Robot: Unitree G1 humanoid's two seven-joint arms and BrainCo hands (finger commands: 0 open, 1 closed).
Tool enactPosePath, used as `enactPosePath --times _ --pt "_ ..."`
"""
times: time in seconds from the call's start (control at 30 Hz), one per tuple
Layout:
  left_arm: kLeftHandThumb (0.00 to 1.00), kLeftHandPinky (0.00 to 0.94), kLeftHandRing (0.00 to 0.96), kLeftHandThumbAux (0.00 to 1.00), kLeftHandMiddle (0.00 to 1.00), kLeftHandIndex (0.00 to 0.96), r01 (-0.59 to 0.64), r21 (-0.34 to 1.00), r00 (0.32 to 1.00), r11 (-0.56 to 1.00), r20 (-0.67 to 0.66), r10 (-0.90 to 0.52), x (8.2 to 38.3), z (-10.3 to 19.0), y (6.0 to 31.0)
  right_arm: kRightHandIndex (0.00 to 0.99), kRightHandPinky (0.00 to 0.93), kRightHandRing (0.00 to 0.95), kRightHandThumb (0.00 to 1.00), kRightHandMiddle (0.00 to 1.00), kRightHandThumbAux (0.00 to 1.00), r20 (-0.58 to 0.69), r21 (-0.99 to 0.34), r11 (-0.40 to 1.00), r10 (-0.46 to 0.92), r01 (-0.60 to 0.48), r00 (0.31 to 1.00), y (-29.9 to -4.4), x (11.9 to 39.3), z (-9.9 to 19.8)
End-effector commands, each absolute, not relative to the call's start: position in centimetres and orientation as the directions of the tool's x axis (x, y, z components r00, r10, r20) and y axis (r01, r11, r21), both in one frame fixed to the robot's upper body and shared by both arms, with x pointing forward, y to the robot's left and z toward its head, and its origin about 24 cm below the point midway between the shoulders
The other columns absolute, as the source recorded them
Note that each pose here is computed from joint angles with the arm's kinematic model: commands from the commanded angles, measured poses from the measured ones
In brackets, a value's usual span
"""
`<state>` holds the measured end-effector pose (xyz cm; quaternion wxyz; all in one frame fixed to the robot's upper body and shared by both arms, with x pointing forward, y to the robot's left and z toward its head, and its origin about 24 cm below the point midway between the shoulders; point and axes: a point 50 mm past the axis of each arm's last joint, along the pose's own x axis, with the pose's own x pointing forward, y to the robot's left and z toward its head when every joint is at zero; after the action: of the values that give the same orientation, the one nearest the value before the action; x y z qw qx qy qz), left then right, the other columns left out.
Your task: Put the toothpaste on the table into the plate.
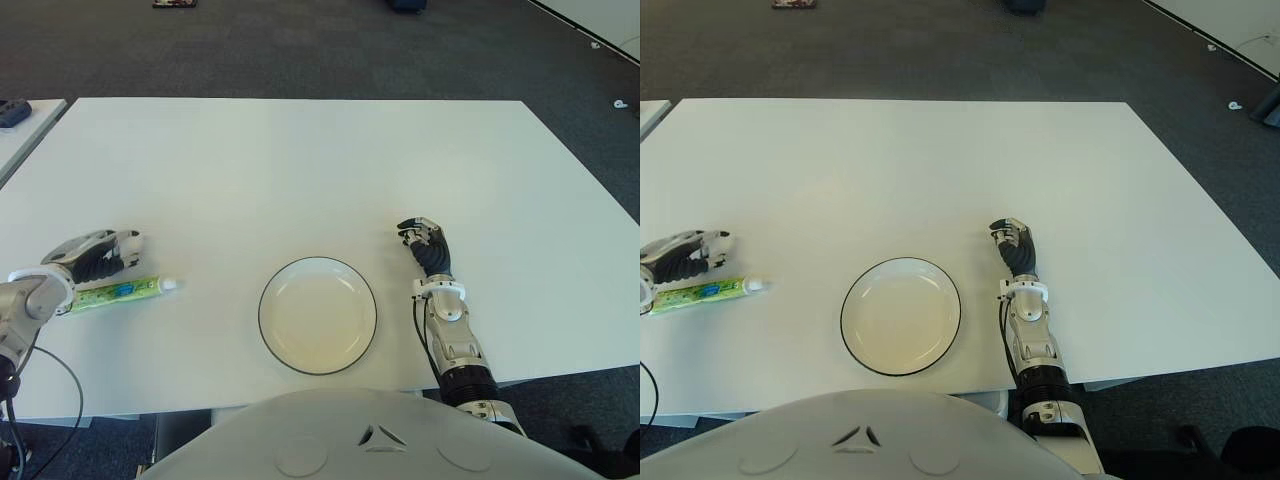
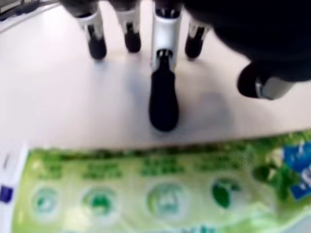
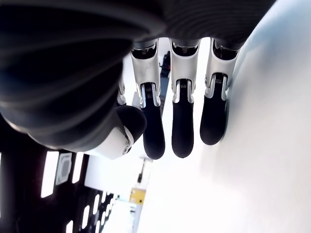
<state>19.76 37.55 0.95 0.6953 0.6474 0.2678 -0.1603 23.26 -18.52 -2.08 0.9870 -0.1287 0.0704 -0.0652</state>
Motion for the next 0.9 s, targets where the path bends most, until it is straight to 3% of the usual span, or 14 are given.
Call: enactPosePath --times 0.03,0.47,0.53,0.6,0.9 --pt "0.554 0.045 0.0 0.24 0.0 0.0 0.65 0.753 0.746 0.107 -0.658 0.097 18.2 -1.2 37.0 0.419 0.438 0.416 0.708 0.431 0.729 -0.145 -0.272 0.957 -0.148 0.104 0.978 -18.6 23.2 -2.3" --pt "0.559 0.091 0.0 0.207 0.0 0.0 0.634 0.768 0.764 0.087 -0.64 0.082 18.0 -0.1 37.3 0.419 0.447 0.422 0.708 0.432 0.729 -0.14 -0.271 0.957 -0.143 0.101 0.98 -18.7 23.1 -2.3" --pt "0.566 0.085 0.0 0.214 0.0 0.0 0.579 0.811 0.813 0.084 -0.583 0.019 18.6 5.1 37.0 0.419 0.447 0.422 0.708 0.432 0.729 -0.143 -0.273 0.957 -0.144 0.101 0.979 -18.6 23.1 -2.3" --pt "0.573 0.081 0.0 0.224 0.0 0.0 0.544 0.836 0.839 0.074 -0.543 -0.037 18.9 7.8 36.3 0.419 0.443 0.421 0.708 0.431 0.729 -0.145 -0.273 0.957 -0.144 0.1 0.979 -18.6 23.1 -2.4" --pt "0.595 0.048 0.0 0.251 0.0 0.0 0.481 0.871 0.874 0.1 -0.485 0.023 18.4 8.2 36.9 0.418 0.429 0.412 0.708 0.425 0.73 -0.146 -0.274 0.957 -0.139 0.095 0.98 -18.2 23.2 -2.3"
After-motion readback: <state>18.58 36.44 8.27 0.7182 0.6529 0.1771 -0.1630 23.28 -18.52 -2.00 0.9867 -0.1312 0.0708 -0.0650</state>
